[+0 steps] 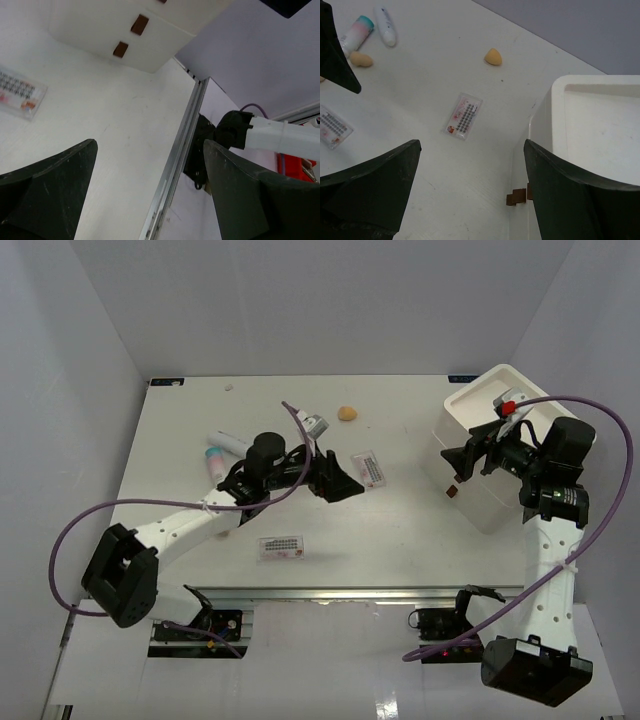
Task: Organize the makeup
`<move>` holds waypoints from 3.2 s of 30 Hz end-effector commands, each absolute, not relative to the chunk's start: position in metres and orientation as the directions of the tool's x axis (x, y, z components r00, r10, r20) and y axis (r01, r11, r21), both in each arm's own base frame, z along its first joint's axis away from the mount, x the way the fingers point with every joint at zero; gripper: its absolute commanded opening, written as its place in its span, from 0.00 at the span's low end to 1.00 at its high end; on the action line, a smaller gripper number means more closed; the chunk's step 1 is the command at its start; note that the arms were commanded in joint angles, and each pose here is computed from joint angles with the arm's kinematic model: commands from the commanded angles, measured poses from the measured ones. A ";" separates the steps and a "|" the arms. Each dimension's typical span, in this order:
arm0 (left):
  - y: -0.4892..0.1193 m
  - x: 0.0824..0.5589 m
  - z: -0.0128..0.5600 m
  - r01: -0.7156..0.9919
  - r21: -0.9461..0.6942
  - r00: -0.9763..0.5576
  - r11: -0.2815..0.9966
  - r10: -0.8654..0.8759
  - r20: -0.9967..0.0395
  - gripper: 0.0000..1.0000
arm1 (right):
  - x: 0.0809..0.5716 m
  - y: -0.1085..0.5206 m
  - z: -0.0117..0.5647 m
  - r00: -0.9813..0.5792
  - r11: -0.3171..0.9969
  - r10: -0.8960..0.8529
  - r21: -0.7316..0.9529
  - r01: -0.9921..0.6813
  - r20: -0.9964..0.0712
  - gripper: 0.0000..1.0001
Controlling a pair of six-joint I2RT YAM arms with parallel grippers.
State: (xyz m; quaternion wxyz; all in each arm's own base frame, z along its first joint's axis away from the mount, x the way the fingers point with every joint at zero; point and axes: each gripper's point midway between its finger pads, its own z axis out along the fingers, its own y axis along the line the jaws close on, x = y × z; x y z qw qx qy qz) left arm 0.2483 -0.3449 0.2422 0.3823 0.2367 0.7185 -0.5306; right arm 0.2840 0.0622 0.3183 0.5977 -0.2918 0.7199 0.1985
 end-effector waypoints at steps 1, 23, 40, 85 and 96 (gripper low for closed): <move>-0.392 0.273 0.287 0.839 -0.466 -0.436 0.281 -0.166 -0.884 0.98 | 0.289 0.063 0.381 -0.030 0.792 -0.090 -0.054 -0.608 -0.995 0.90; -0.595 0.301 0.299 0.917 -0.369 -0.327 0.154 -0.240 -0.914 0.82 | 0.281 0.043 0.425 -0.046 0.906 0.075 0.087 -0.415 -0.996 0.93; -0.627 0.317 0.268 0.868 -0.326 -0.264 0.375 -0.208 -0.942 0.76 | 0.269 0.047 0.425 -0.033 0.903 0.064 0.072 -0.423 -0.997 0.92; -0.607 0.328 0.255 0.837 -0.260 -0.193 0.482 -0.186 -0.963 0.00 | 0.270 0.047 0.413 -0.055 0.900 0.059 0.076 -0.428 -0.997 0.92; -0.528 0.318 0.239 0.799 -0.285 -0.226 0.530 -0.174 -0.958 0.00 | 0.269 0.047 0.409 -0.056 0.902 0.049 0.068 -0.426 -0.997 0.91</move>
